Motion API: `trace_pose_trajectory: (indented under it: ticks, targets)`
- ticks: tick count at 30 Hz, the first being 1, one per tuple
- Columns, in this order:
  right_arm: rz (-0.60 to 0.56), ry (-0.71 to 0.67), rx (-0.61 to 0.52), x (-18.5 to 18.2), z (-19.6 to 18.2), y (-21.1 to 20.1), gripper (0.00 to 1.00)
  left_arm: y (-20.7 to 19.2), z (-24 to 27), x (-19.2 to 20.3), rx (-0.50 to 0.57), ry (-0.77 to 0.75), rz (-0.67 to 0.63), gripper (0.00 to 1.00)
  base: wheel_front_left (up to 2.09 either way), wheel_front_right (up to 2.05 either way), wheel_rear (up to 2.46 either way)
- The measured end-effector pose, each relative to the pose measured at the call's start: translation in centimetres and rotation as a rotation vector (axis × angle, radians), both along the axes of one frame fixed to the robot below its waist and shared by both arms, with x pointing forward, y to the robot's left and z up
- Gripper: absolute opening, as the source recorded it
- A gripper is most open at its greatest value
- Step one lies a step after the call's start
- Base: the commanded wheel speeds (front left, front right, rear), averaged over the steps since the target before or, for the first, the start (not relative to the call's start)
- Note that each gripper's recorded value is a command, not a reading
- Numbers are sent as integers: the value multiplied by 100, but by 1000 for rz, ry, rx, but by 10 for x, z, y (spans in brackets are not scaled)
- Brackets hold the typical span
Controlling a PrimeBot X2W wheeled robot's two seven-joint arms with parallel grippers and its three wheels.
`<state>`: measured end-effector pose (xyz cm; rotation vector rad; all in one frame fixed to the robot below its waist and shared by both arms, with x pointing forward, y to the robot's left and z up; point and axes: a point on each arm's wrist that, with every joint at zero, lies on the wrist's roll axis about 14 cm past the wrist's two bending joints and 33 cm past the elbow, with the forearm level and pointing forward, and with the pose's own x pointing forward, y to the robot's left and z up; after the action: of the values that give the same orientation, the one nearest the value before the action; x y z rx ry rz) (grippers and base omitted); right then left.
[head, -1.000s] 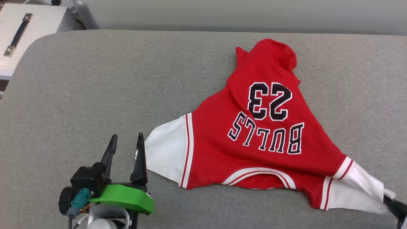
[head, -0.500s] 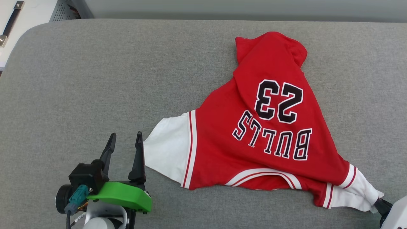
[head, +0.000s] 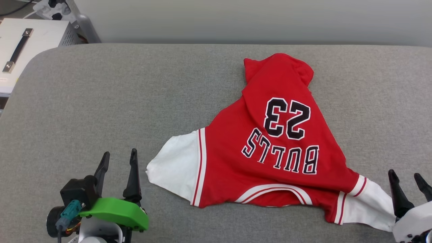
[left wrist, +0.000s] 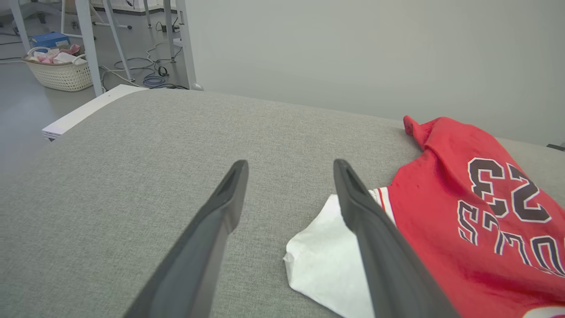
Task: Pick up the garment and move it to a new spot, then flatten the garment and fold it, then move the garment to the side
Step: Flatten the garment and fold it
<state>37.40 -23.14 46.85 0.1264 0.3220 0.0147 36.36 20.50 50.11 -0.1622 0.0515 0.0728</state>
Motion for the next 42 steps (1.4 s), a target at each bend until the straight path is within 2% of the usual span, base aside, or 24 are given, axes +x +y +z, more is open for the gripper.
trace_pose_trajectory:
  ticks: [9,15,19,25,31,37,42]
  targets:
    - [51,-230,-11,-1,51,33,100,14,6,-5,-3,27,18,100,0,0,0]
    - [81,-328,-11,-4,76,49,100,11,-6,3,-33,155,-45,100,0,0,0]
    - [103,-328,4,-4,74,59,100,-5,-21,15,-54,295,-148,100,0,0,0]
    - [101,-305,13,-2,65,60,100,-29,-67,18,9,599,-319,100,0,0,0]
    - [76,-285,18,2,56,53,100,-24,-113,9,55,849,-338,100,0,0,0]
    - [47,-242,7,4,41,43,100,-21,-136,17,72,950,-351,100,0,0,0]
    - [37,-225,8,9,35,38,100,-28,-149,22,105,1023,-415,100,0,0,0]
